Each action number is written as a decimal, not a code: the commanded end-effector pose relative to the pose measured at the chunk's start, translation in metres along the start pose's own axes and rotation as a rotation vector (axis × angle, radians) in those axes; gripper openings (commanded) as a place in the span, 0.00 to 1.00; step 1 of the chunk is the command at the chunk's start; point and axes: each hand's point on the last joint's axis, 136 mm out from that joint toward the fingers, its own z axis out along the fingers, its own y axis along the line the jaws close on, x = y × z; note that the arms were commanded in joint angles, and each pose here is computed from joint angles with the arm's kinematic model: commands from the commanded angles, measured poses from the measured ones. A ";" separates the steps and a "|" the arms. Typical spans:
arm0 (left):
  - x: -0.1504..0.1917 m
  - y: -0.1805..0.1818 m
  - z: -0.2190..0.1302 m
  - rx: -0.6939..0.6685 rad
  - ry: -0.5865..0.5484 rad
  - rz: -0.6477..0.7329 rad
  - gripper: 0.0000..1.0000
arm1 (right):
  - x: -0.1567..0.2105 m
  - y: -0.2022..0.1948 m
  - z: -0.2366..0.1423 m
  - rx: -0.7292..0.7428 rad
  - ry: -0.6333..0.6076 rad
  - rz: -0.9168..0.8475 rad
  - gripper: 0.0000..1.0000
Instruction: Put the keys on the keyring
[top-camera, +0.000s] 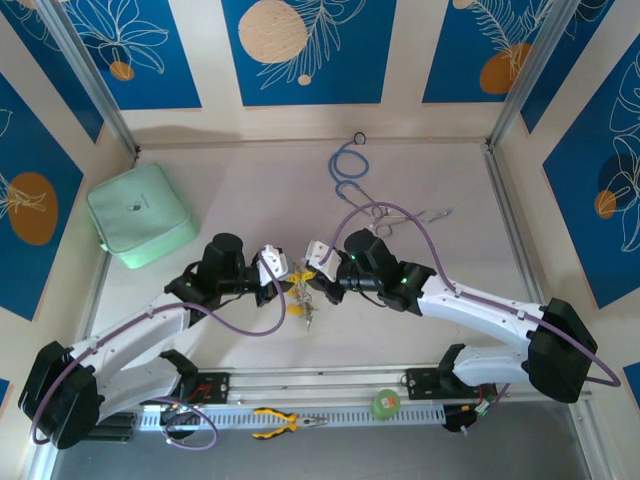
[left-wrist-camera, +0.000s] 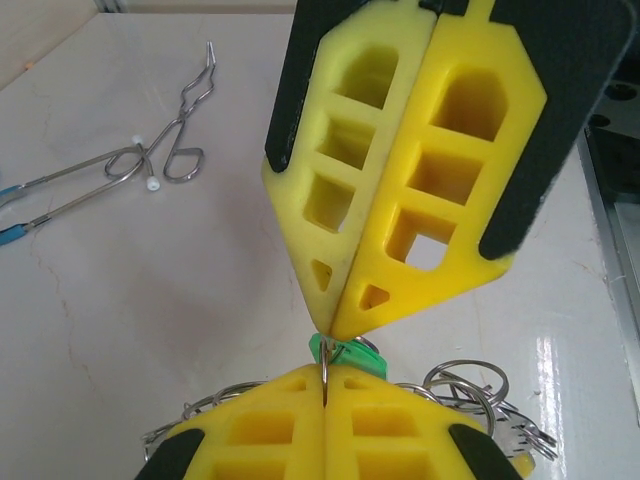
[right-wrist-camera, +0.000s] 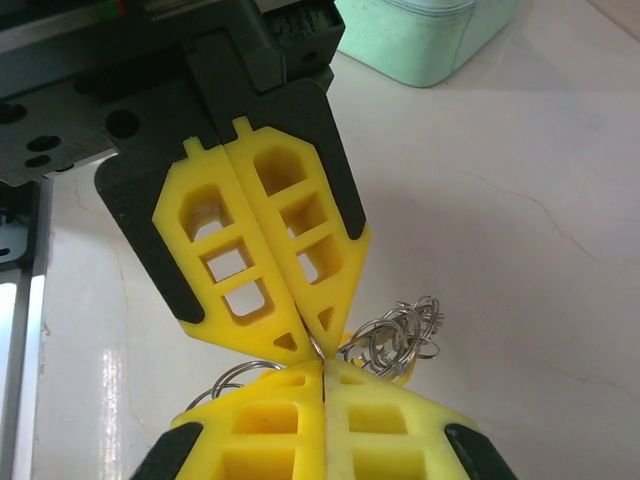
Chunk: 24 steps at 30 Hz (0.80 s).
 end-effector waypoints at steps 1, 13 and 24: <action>-0.025 -0.006 -0.002 0.043 -0.065 0.047 0.00 | -0.012 -0.012 0.000 0.067 -0.027 -0.039 0.00; -0.029 -0.003 -0.008 -0.005 -0.096 0.092 0.00 | 0.002 -0.029 -0.005 0.082 -0.005 0.167 0.00; -0.040 0.003 -0.009 -0.059 -0.189 0.055 0.00 | -0.007 -0.012 -0.024 -0.076 -0.089 0.109 0.42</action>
